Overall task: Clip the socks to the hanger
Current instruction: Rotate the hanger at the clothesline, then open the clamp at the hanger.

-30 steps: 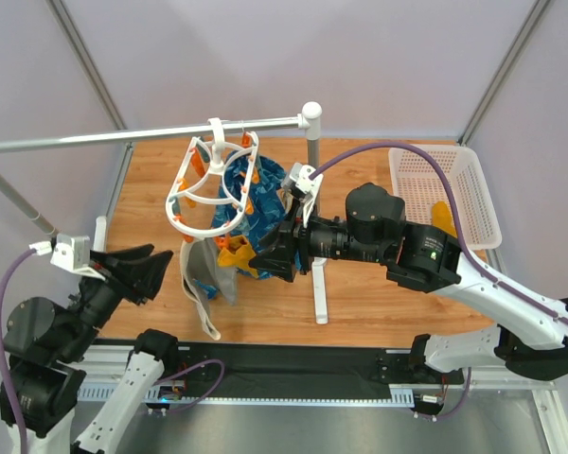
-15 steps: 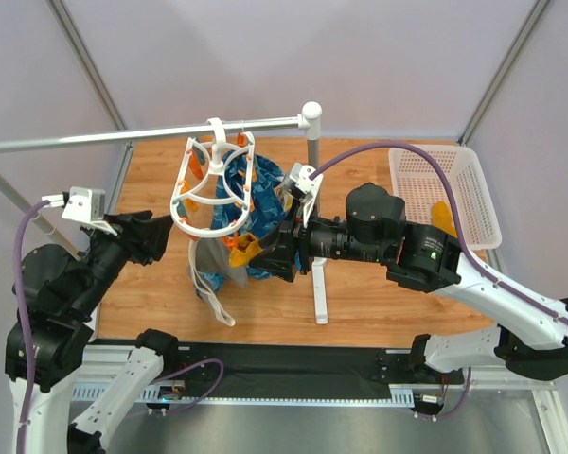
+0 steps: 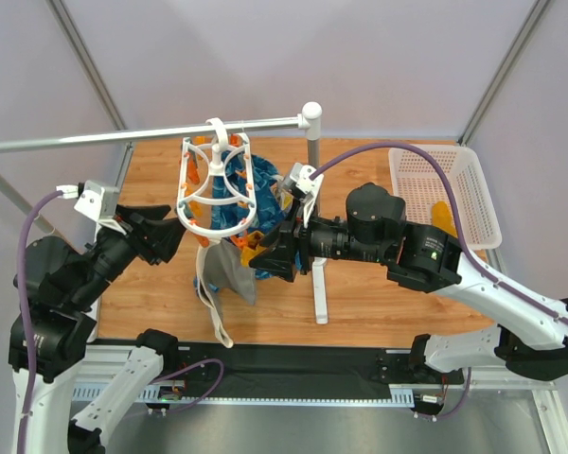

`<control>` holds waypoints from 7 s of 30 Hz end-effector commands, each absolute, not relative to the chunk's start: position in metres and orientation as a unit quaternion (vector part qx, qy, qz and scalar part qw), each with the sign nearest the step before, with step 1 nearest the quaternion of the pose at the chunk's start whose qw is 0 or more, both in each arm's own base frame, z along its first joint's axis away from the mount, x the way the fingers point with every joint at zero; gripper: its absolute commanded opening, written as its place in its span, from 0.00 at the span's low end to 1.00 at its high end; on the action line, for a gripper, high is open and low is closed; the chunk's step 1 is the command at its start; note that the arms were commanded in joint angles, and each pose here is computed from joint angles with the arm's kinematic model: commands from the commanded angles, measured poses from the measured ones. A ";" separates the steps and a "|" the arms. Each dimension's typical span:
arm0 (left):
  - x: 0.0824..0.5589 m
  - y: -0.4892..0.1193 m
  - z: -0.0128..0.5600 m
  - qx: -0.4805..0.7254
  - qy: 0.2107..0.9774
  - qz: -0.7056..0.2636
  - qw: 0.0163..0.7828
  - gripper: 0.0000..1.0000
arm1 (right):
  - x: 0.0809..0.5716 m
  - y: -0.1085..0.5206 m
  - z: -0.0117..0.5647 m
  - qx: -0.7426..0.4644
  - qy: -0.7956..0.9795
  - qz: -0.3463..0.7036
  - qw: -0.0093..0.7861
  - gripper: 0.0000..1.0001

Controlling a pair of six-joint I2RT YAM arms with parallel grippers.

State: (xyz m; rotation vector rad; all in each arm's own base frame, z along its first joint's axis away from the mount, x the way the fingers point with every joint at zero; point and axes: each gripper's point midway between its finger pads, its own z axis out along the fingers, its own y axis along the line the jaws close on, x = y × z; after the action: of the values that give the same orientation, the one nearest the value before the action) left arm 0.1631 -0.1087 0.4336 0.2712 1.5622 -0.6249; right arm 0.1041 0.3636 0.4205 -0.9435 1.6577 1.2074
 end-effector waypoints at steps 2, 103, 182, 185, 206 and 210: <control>0.172 -0.117 0.456 0.127 0.668 -0.292 0.672 0.62 | 0.100 0.356 0.439 -0.375 0.642 0.498 0.446 0.53; 0.168 -0.130 0.416 0.059 0.666 -0.381 0.638 0.66 | 0.200 0.271 0.342 -0.246 0.752 0.386 0.474 0.03; 0.125 -0.194 0.476 0.119 0.652 -0.603 0.445 0.00 | 0.147 0.384 0.440 -0.156 0.665 0.543 0.489 0.40; 0.123 -0.194 0.478 0.122 0.649 -0.606 0.444 0.00 | 0.149 0.375 0.437 -0.149 0.670 0.532 0.496 0.40; 0.124 -0.198 0.476 0.118 0.638 -0.626 0.433 0.00 | 0.114 0.404 0.452 -0.235 0.614 0.606 0.448 0.49; 0.125 -0.198 0.476 0.118 0.639 -0.626 0.432 0.00 | 0.114 0.409 0.453 -0.238 0.612 0.610 0.443 0.44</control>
State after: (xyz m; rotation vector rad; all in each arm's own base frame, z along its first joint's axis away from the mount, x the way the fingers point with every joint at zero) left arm 0.1418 -0.1956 0.4649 0.2298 1.6249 -1.5002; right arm 0.1186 0.4052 0.4394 -0.5655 1.5809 1.4741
